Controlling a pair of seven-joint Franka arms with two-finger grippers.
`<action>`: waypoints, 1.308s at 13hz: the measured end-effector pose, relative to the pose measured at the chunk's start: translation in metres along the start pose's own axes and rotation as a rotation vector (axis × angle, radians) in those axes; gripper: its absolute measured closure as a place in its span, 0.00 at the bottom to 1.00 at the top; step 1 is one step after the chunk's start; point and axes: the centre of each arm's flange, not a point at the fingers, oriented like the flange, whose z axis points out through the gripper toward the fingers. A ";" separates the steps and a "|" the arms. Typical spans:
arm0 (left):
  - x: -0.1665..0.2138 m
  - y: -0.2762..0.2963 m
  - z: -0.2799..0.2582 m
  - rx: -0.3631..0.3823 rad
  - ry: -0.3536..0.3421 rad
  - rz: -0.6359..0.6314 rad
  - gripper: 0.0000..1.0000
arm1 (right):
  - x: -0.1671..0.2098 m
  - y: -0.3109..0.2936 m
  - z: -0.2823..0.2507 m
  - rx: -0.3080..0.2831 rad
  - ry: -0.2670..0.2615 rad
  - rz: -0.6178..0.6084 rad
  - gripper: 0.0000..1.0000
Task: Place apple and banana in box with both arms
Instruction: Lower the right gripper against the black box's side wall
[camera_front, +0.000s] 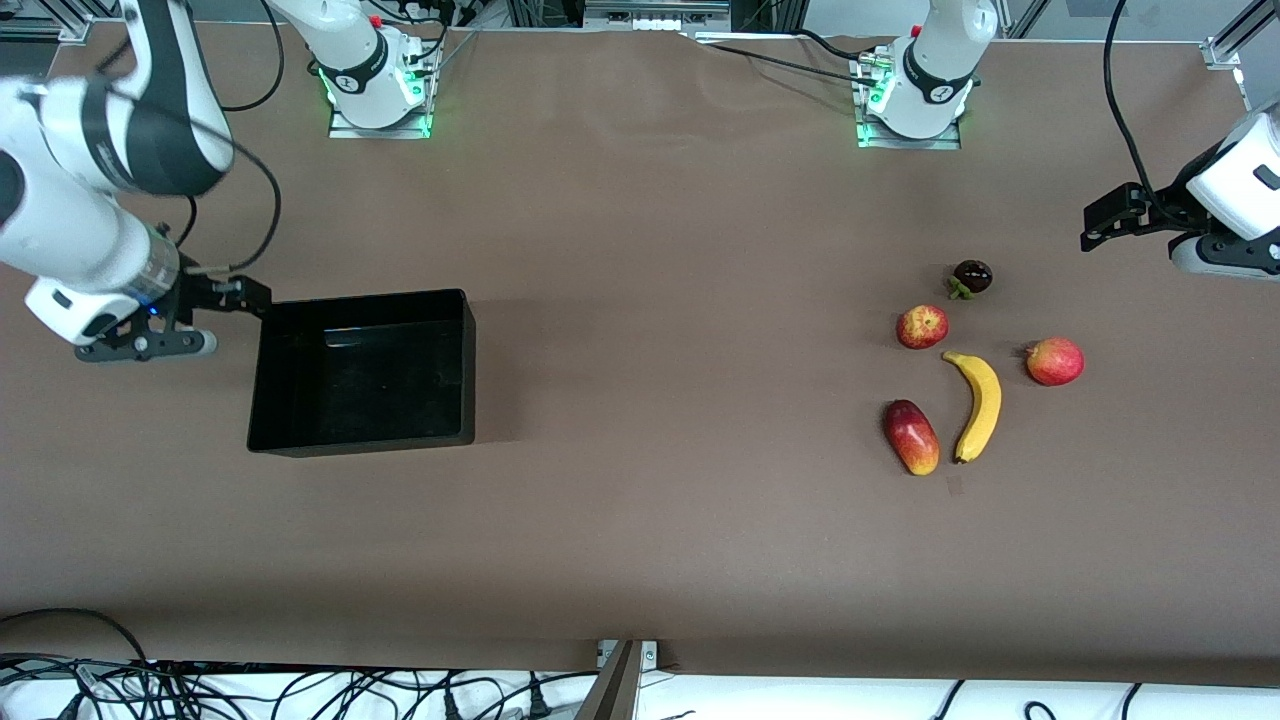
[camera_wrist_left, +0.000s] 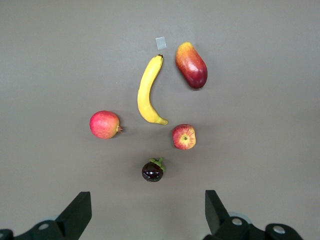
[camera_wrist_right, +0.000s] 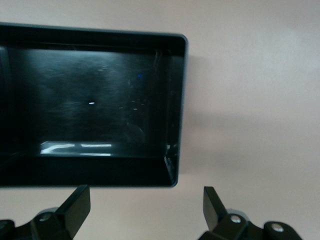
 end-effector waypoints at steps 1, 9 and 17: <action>0.000 0.000 0.001 0.000 -0.001 0.000 0.00 | 0.004 0.007 0.022 -0.002 -0.007 0.011 0.00; 0.002 -0.001 0.000 0.000 0.001 -0.001 0.00 | 0.008 0.030 0.157 -0.018 -0.008 0.049 0.00; 0.007 -0.002 -0.002 0.001 0.006 -0.001 0.00 | -0.003 0.036 0.192 -0.006 -0.028 0.071 0.73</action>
